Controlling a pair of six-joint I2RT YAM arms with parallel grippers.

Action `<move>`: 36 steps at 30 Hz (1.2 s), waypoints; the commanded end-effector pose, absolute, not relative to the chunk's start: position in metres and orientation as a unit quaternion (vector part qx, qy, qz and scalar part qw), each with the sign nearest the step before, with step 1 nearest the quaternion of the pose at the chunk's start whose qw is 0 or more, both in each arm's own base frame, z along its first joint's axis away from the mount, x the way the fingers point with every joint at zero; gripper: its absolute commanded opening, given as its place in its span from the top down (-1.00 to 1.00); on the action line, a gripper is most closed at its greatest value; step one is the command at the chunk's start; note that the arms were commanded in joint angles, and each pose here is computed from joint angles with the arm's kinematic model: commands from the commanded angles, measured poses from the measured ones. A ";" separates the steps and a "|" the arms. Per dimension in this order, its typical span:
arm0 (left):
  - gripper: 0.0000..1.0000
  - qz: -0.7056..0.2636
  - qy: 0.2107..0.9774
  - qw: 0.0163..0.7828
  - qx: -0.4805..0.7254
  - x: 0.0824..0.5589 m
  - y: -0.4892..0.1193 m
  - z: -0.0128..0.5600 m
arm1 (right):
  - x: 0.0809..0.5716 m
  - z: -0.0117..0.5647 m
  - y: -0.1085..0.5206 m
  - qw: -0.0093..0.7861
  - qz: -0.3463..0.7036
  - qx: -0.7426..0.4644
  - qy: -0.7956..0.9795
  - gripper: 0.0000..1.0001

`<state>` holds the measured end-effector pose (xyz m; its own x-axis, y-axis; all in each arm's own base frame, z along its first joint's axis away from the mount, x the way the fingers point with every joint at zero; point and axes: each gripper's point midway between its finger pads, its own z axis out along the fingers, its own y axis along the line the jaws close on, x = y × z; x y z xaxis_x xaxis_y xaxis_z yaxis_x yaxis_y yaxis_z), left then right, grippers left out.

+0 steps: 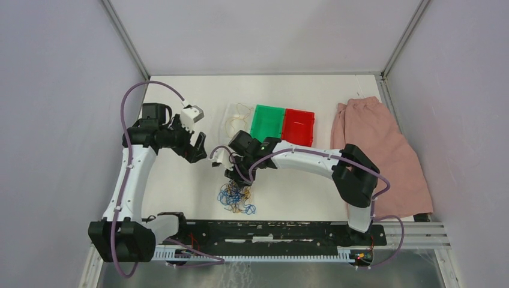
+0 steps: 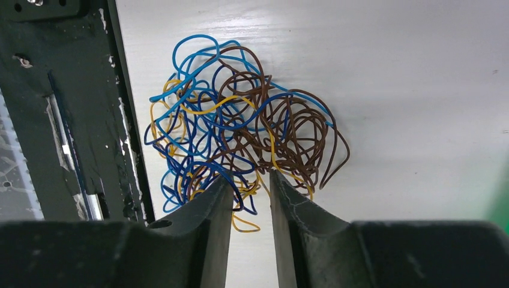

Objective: Untangle the cables

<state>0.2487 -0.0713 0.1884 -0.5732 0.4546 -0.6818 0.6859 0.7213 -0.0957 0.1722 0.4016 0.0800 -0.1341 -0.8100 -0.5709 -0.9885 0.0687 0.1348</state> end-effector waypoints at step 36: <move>-0.87 -0.383 0.687 0.438 0.435 0.171 -0.152 0.254 | 0.189 0.348 0.438 0.409 0.535 -0.358 0.646 0.99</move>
